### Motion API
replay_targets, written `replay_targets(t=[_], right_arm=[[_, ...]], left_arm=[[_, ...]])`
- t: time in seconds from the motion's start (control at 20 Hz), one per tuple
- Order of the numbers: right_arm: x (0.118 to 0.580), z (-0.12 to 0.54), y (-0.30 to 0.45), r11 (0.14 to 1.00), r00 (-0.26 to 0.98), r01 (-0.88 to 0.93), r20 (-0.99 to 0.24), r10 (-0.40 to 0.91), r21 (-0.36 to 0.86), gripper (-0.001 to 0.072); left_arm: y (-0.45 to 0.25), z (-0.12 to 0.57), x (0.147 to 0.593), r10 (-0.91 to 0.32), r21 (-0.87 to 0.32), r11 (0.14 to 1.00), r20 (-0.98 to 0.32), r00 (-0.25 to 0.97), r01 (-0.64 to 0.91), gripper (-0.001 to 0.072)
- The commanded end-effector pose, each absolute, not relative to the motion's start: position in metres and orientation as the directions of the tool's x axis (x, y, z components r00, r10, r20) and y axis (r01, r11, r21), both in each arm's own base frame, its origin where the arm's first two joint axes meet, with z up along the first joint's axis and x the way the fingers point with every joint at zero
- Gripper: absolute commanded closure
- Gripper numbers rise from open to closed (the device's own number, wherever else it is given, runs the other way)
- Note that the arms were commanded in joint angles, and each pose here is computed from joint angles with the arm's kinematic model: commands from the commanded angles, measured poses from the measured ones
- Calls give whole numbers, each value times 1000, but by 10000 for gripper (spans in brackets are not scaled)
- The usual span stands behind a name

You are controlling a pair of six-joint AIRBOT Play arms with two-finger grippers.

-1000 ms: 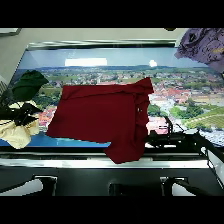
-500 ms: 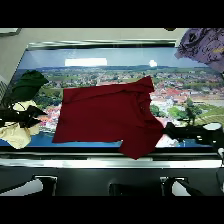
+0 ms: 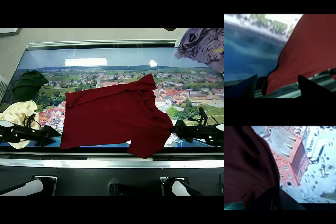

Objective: Fold the clothes and pants, and hang the long-sleeved shirts on hangers.

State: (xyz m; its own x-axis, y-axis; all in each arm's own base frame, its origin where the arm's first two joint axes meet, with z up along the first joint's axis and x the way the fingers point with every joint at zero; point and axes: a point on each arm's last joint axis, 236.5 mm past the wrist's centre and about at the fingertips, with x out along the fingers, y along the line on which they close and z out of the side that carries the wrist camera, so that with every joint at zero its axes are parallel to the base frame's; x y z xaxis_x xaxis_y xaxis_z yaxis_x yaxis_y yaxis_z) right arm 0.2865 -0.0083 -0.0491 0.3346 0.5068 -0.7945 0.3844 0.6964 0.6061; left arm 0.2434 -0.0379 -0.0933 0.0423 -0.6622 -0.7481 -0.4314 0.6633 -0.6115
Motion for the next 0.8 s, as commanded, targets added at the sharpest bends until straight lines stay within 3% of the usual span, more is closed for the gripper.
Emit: replay_targets(t=[0.0, 0.75], right_arm=[[286, -48, -9, 695, 333, 388, -795, 507, 606, 687], [285, -48, -8, 692, 332, 387, -793, 512, 609, 687]], left_arm=[[-55, -99, 214, -696, -618, 643, -718, -7, -451, 129], [-56, -109, 222, -654, -589, 674, -756, 9, -446, 160]])
